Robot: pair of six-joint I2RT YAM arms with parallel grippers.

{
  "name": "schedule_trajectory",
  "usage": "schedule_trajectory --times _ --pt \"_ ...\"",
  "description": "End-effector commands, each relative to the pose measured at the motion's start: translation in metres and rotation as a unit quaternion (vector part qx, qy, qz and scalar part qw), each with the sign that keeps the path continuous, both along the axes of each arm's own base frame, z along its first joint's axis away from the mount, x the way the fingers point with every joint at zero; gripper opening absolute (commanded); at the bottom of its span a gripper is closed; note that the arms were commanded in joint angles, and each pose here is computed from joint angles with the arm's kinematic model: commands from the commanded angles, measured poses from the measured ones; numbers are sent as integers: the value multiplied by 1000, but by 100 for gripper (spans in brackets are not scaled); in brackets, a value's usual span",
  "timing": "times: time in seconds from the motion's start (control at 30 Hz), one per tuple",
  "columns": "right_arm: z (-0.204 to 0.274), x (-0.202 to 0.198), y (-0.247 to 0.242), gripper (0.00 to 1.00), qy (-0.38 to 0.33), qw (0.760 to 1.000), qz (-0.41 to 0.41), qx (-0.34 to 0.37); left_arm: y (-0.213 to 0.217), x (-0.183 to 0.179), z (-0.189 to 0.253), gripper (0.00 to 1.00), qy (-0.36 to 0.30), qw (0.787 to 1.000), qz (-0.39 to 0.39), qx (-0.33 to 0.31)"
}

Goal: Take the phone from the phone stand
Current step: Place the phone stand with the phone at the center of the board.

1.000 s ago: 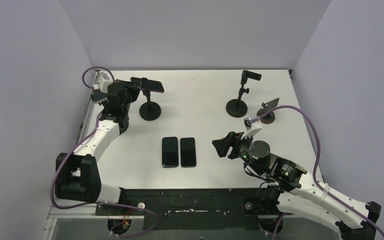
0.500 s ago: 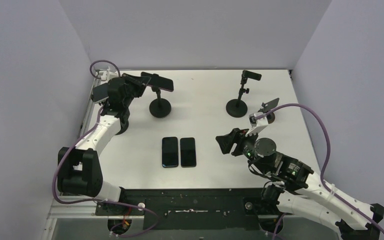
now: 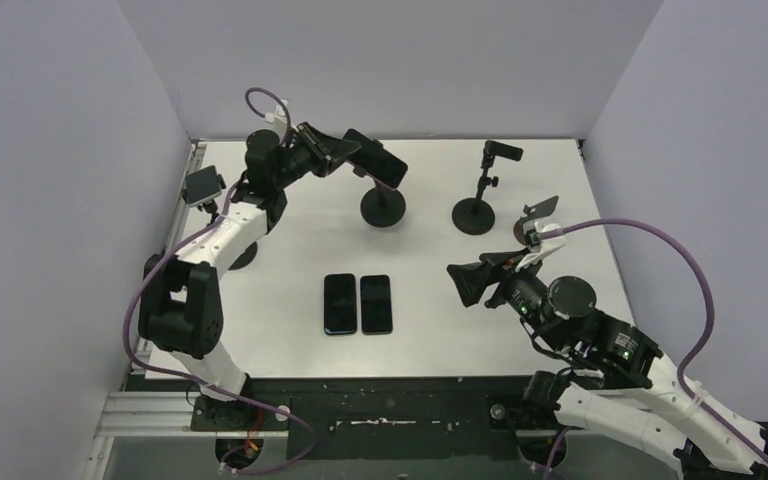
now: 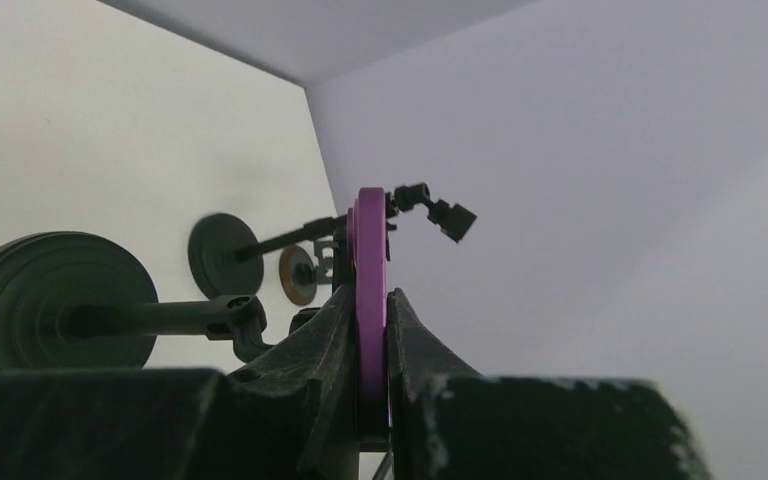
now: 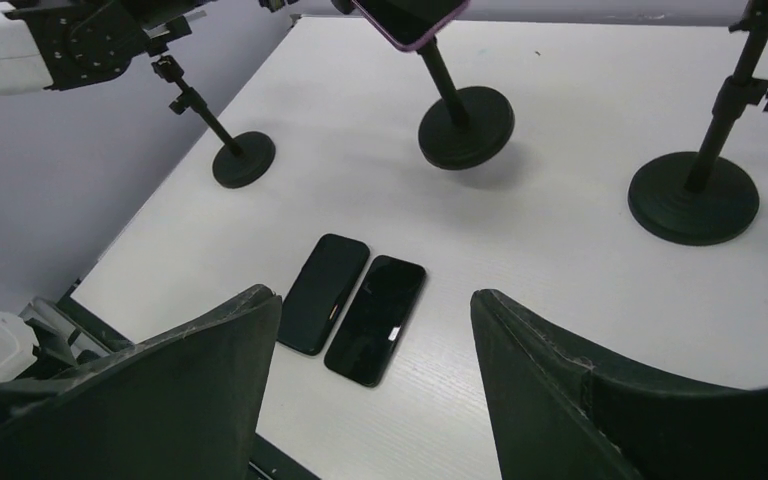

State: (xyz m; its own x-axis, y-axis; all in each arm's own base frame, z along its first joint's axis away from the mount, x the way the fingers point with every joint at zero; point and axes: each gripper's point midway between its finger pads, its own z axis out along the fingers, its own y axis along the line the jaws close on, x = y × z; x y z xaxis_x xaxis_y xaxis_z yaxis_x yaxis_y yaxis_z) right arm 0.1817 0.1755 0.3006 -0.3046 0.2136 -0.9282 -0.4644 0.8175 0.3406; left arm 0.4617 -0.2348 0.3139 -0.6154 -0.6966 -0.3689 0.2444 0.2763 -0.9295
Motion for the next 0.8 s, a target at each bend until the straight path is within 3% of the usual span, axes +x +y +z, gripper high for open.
schedule_trajectory --times 0.0,0.13,0.37,0.57,0.77 --pt "21 -2 4 71 -26 997 35 -66 -38 -35 76 0 -129 985 -113 -26" --pt "17 1 3 72 -15 994 32 -99 -72 -46 70 0 -127 976 -177 -10" --pt "16 0 -1 72 -19 995 27 -90 -103 -57 56 0 -137 962 -236 30" --pt "9 0 -3 72 -13 995 23 -95 -126 -61 19 0 -93 953 -278 69" --pt "10 2 -5 72 -12 996 13 -90 -137 -68 -1 0 -56 946 -314 62"
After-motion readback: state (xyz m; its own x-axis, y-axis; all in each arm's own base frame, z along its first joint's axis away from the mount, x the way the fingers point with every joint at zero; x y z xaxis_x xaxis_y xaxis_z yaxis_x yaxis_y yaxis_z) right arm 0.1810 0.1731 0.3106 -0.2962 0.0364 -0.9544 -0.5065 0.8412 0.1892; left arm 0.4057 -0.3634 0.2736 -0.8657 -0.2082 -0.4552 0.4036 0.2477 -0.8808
